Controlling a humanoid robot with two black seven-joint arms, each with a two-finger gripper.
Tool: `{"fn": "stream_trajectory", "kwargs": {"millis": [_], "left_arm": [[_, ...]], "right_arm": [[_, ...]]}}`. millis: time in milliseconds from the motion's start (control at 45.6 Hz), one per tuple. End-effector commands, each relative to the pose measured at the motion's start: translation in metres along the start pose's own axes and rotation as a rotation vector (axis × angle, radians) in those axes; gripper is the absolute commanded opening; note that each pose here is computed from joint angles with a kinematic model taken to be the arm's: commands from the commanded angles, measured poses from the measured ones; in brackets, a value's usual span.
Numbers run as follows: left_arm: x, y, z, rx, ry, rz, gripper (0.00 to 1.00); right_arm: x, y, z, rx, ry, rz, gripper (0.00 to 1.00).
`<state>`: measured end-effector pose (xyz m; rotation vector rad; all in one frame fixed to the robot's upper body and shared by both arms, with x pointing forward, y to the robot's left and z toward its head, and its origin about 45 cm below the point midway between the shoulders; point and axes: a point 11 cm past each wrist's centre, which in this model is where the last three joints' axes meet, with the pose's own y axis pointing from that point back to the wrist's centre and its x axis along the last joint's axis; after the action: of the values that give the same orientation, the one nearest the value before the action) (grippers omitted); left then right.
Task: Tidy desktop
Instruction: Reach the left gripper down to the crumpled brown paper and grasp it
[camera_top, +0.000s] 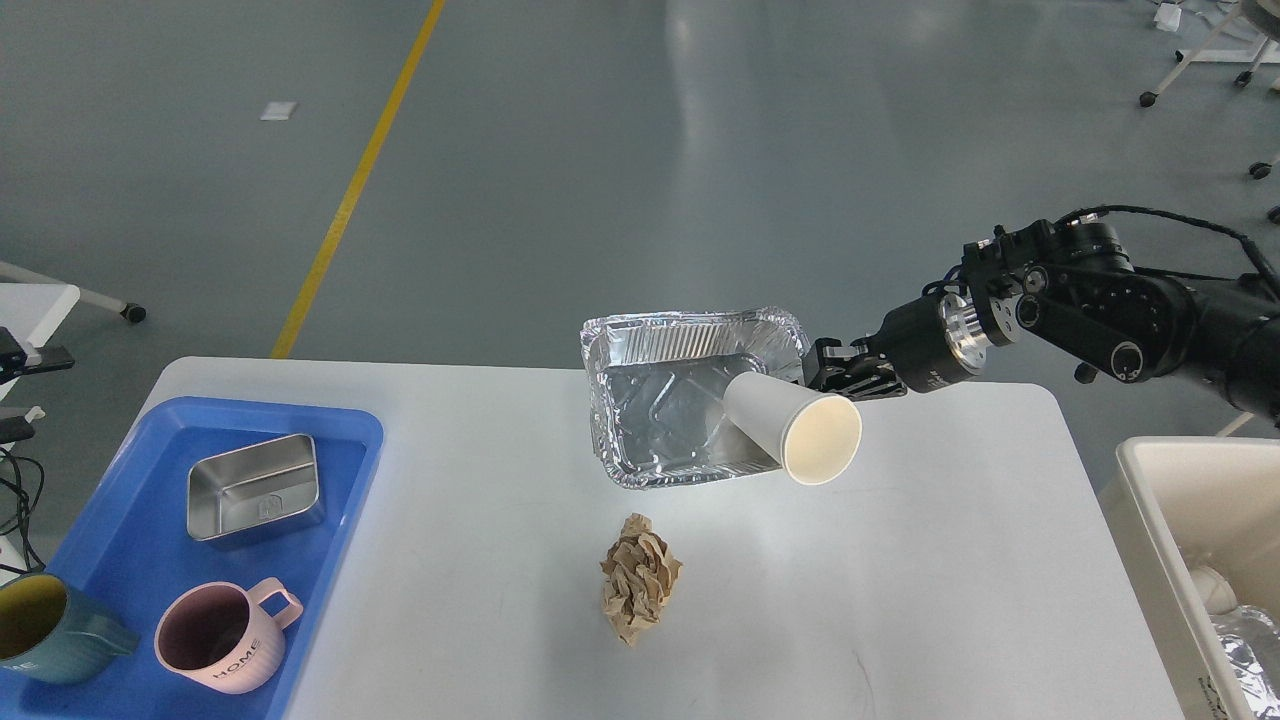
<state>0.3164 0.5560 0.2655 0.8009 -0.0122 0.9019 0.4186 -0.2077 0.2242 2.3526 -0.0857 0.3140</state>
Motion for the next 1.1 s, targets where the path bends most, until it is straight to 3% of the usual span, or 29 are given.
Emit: {"fn": "stream_trajectory", "kwargs": {"millis": [0,132,307,768,1075], "left_arm": [[-0.010,0.019,0.029,-0.067,-0.100,-0.064,0.97],[-0.034,0.022,0.062,-0.129,-0.190,-0.119,0.97],[-0.065,0.024,0.094,-0.111,-0.277,-0.167,0.97],[-0.079,0.103,0.058,0.159,-0.255,-0.117,0.97],[-0.073,0.114,0.063,0.163,-0.256,-0.110,0.97]], "right_arm": [[0.004,0.002,-0.004,-0.001,0.013,0.006,0.00],[0.007,0.003,-0.008,0.000,0.023,0.008,0.00],[0.010,0.005,-0.011,-0.004,0.031,0.012,0.00],[0.013,0.007,-0.016,-0.003,0.042,0.014,0.00],[0.015,0.008,-0.018,-0.004,0.047,0.017,0.00]]}}
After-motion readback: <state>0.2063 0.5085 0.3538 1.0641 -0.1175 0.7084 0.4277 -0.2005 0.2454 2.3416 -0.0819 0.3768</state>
